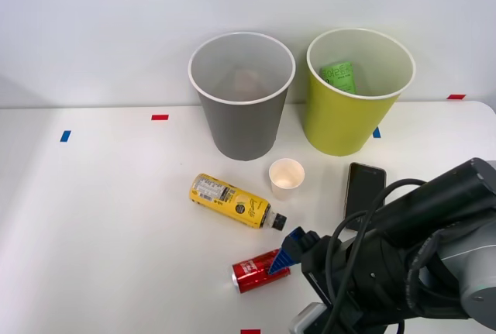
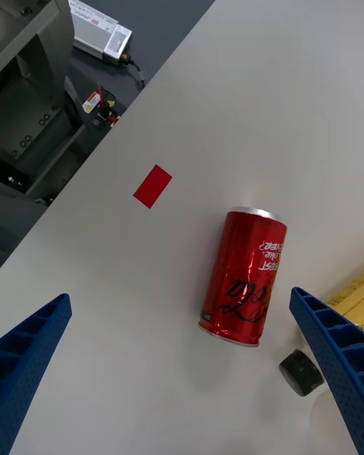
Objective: Put cans in the gray bin, plastic bottles in the light green bin
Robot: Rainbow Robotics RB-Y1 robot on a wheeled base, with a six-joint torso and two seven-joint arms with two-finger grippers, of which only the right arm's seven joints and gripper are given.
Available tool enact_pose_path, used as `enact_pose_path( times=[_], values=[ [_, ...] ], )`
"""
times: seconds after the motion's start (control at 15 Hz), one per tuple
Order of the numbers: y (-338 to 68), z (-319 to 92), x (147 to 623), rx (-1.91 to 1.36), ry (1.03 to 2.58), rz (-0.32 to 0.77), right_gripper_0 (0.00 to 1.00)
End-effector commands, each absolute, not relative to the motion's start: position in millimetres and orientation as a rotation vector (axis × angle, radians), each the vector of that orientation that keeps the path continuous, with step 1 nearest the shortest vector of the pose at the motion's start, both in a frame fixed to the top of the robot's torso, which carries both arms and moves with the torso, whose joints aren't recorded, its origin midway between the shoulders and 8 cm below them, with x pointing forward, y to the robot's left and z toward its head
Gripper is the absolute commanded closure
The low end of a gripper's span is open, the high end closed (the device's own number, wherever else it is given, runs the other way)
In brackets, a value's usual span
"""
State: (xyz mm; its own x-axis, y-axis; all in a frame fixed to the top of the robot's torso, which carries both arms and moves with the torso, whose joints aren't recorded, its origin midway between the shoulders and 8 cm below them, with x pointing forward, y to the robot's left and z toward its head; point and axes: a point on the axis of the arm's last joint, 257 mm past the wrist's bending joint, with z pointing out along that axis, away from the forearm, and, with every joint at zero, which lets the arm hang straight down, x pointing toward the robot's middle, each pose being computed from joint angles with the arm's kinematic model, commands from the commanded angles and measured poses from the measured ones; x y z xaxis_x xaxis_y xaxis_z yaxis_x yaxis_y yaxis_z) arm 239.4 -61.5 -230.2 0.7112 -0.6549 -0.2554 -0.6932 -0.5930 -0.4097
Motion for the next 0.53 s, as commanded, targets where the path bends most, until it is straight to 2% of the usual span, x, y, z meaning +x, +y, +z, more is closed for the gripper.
enact_pose_path(
  times=[0.07, 0.33, 0.53],
  values=[
    [-50, -246, 249, -2.446, 1.039, 0.073, 0.00],
    [-34, -256, 257, -2.426, 1.007, 0.001, 0.00],
    [-27, -268, 267, -2.423, 1.016, -0.003, 0.00]
  ],
)
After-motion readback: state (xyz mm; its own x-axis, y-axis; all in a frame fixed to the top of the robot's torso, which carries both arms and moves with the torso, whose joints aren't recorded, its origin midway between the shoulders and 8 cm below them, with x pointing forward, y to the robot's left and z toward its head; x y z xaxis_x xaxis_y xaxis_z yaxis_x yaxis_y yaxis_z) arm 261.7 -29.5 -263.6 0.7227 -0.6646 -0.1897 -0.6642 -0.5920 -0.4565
